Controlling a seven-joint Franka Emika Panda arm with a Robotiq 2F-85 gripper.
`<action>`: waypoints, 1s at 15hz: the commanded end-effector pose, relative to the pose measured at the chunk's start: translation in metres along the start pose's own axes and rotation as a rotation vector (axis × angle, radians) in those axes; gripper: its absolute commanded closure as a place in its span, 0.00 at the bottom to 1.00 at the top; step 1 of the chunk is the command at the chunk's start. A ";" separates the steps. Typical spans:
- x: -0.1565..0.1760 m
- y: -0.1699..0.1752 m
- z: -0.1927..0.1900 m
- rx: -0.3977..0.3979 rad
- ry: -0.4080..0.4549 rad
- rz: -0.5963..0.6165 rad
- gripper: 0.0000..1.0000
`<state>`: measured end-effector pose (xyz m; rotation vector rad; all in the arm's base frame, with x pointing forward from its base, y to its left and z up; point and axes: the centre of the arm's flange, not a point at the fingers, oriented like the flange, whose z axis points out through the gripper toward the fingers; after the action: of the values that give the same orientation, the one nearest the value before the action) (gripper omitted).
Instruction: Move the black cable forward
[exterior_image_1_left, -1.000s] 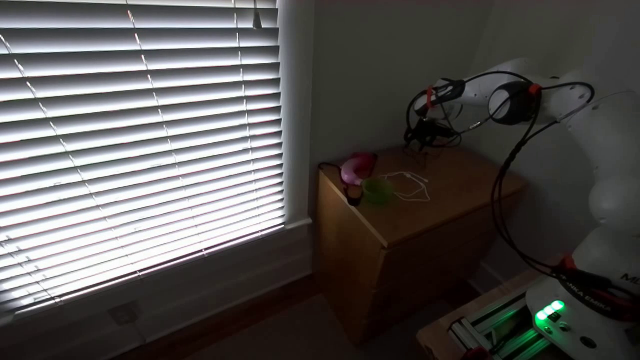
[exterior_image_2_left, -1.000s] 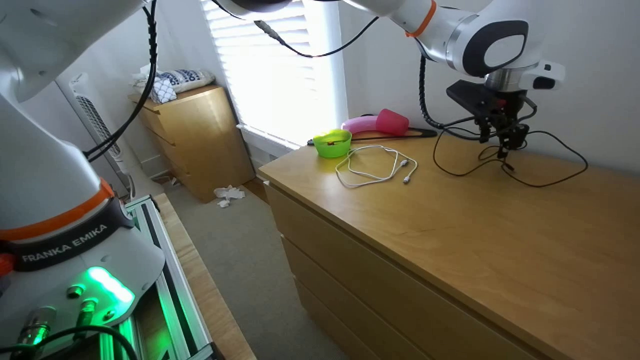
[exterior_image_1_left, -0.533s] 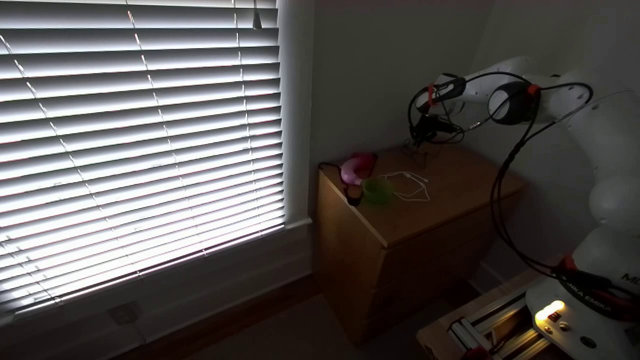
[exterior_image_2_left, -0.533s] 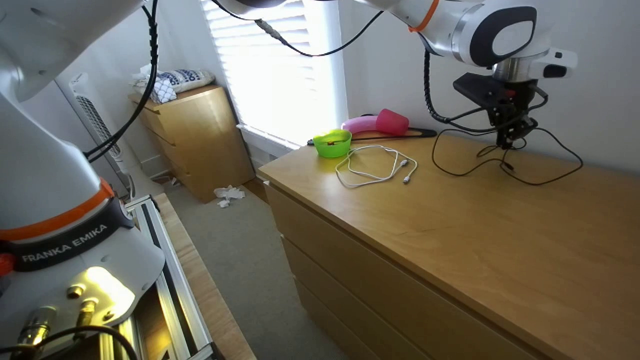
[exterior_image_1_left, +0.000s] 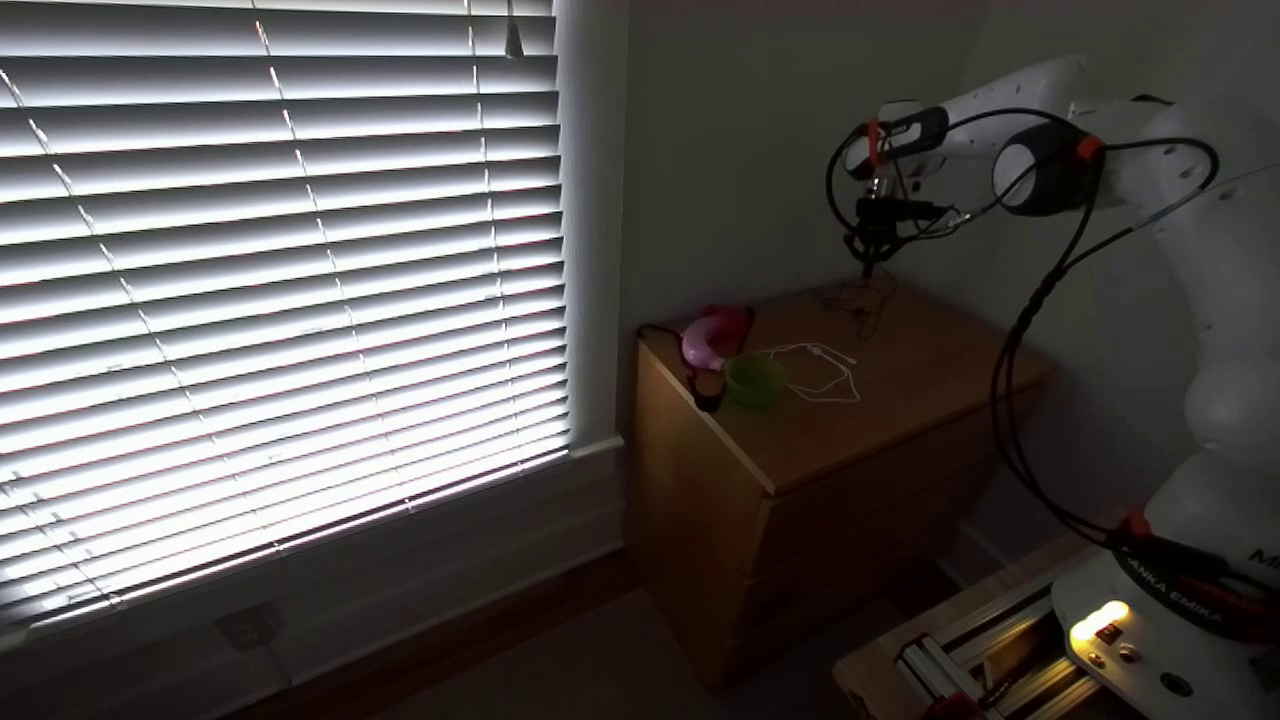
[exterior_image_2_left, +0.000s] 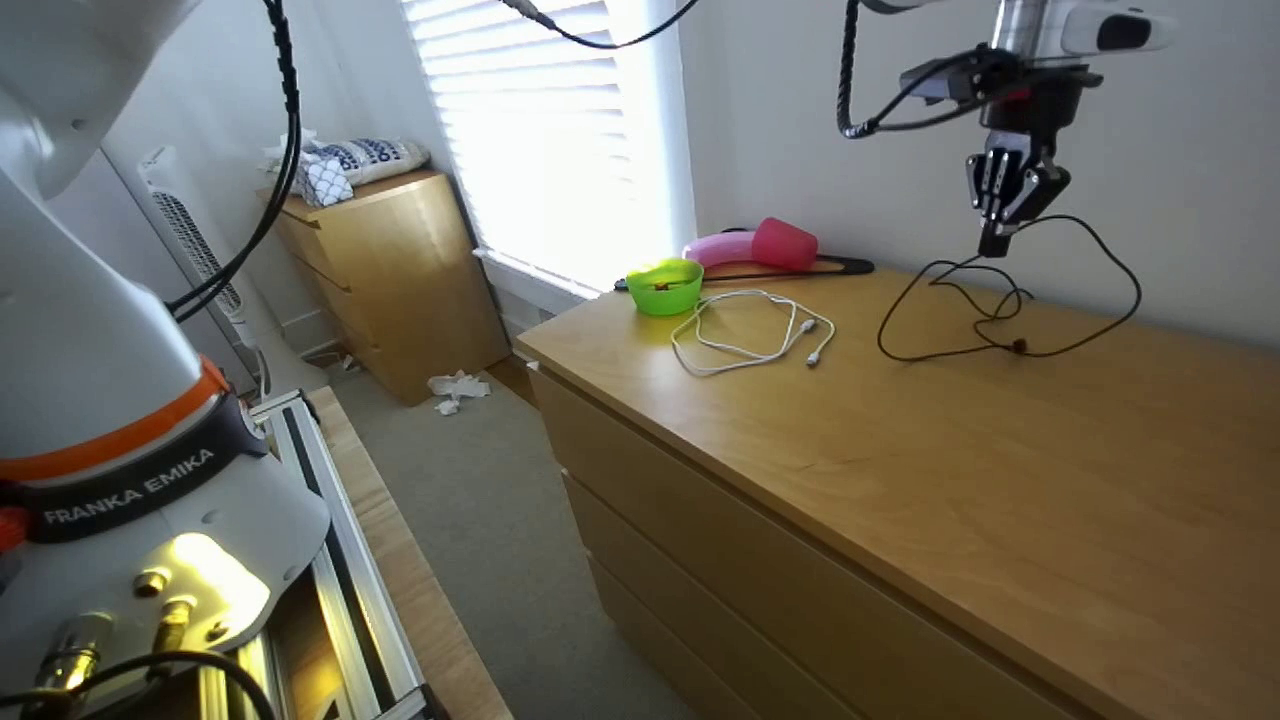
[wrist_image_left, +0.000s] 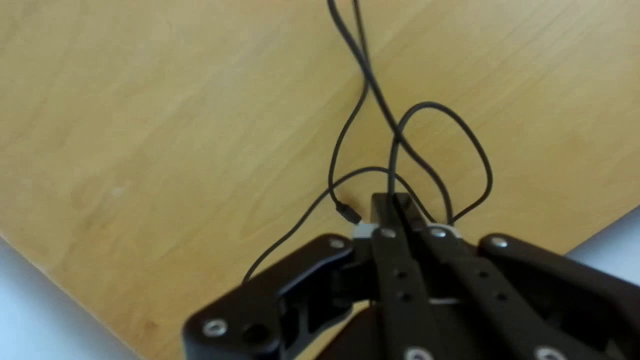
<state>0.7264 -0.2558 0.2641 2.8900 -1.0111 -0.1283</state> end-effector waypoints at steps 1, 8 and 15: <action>-0.048 0.031 -0.043 -0.044 -0.138 0.031 0.99; -0.112 0.141 -0.096 -0.071 -0.307 0.147 0.99; -0.183 0.212 -0.156 -0.015 -0.229 0.253 0.99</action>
<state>0.5348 -0.3227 0.4267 2.7538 -1.3357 -0.5435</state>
